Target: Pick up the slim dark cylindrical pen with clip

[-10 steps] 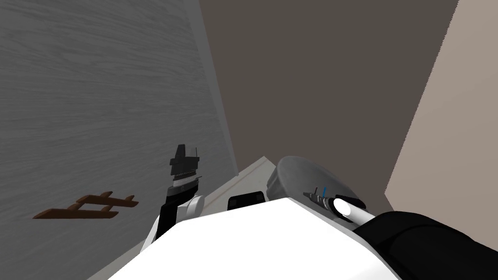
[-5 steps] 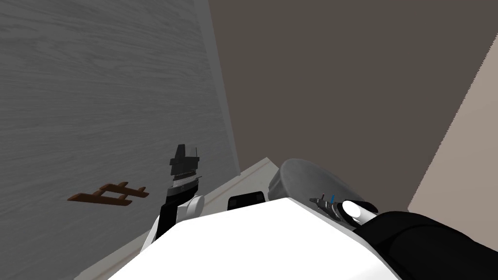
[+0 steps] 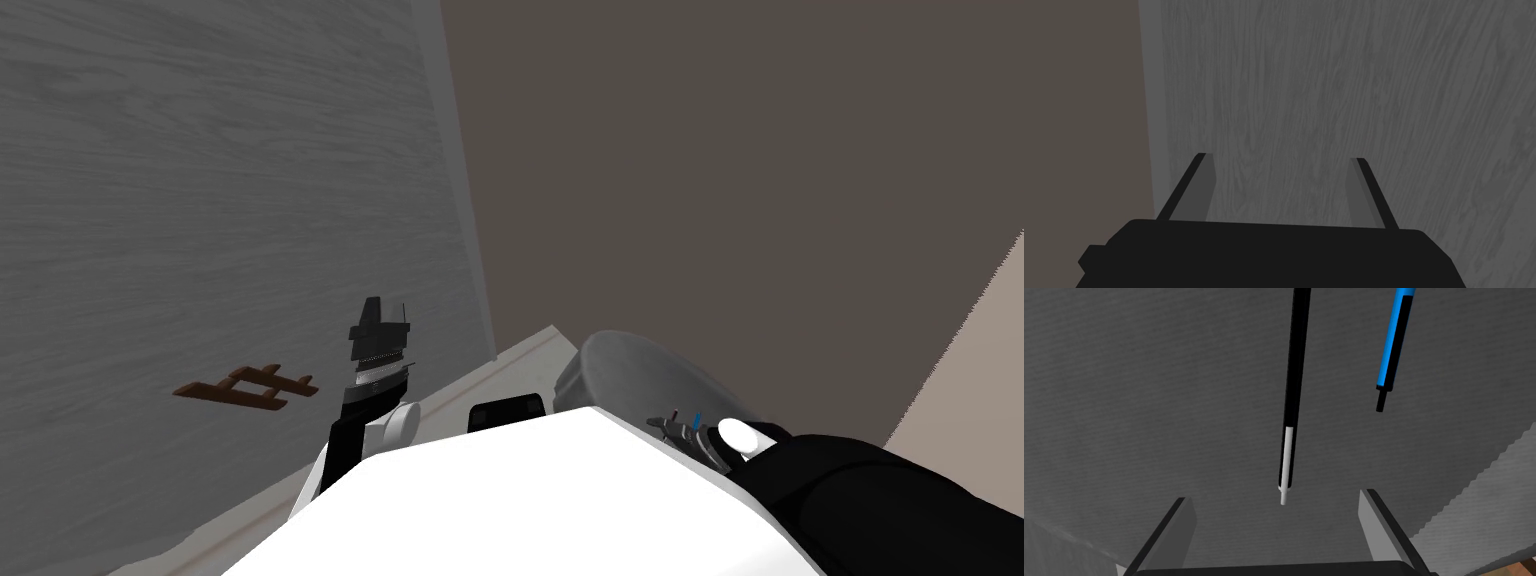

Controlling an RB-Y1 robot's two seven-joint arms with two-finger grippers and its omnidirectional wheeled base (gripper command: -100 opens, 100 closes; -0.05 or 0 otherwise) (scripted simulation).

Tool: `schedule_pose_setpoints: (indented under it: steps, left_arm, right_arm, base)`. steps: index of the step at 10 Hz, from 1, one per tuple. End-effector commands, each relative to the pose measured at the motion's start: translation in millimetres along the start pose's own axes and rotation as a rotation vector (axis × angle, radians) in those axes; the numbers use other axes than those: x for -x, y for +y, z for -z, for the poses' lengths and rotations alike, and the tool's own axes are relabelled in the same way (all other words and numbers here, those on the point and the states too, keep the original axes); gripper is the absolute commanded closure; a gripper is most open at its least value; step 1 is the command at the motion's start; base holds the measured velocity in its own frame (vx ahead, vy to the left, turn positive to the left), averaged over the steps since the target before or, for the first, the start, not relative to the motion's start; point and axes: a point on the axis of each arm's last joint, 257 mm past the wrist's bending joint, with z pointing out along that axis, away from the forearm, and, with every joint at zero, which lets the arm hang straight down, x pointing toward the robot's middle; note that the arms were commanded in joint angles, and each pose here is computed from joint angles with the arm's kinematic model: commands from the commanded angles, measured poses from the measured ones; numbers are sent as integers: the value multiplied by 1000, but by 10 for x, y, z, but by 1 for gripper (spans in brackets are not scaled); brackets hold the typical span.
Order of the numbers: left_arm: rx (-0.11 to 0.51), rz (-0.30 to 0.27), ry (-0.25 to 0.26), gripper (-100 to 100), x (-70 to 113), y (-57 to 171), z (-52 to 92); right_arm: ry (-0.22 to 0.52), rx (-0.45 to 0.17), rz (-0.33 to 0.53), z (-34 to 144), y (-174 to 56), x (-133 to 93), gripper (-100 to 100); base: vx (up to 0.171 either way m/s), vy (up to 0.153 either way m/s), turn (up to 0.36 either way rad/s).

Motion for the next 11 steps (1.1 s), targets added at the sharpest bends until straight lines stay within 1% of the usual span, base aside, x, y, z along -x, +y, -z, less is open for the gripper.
schedule_pose_setpoints:
  steps: [1,4,5,6,7,8,11]
  left_arm:
    - [0,0,0,0,0,0,0]
    - [0,0,0,0,0,0,0]
    - [0,0,0,0,0,0,0]
    - [0,0,0,0,0,0,0]
    - [0,0,0,0,0,0,0]
    - [0,0,0,0,0,0,0]
    - [0,0,0,0,0,0,0]
  right_arm:
    - [-15,9,-34,13,50,39,-100]
    - [-76,46,-164,61,269,177,-100]
    - [-89,53,-191,72,312,210,-100]
    - [-79,48,-170,57,280,196,-100]
    - [-82,49,-175,58,286,203,0]
    - [-73,47,-159,13,281,132,-100]
    - [-69,50,-149,-34,303,83,-100]
  base:
    - [11,-5,49]
    - [15,-4,102]
    - [17,-5,75]
    - [7,-3,12]
    - [0,0,0]
    - [18,6,-70]
    - [22,12,-42]
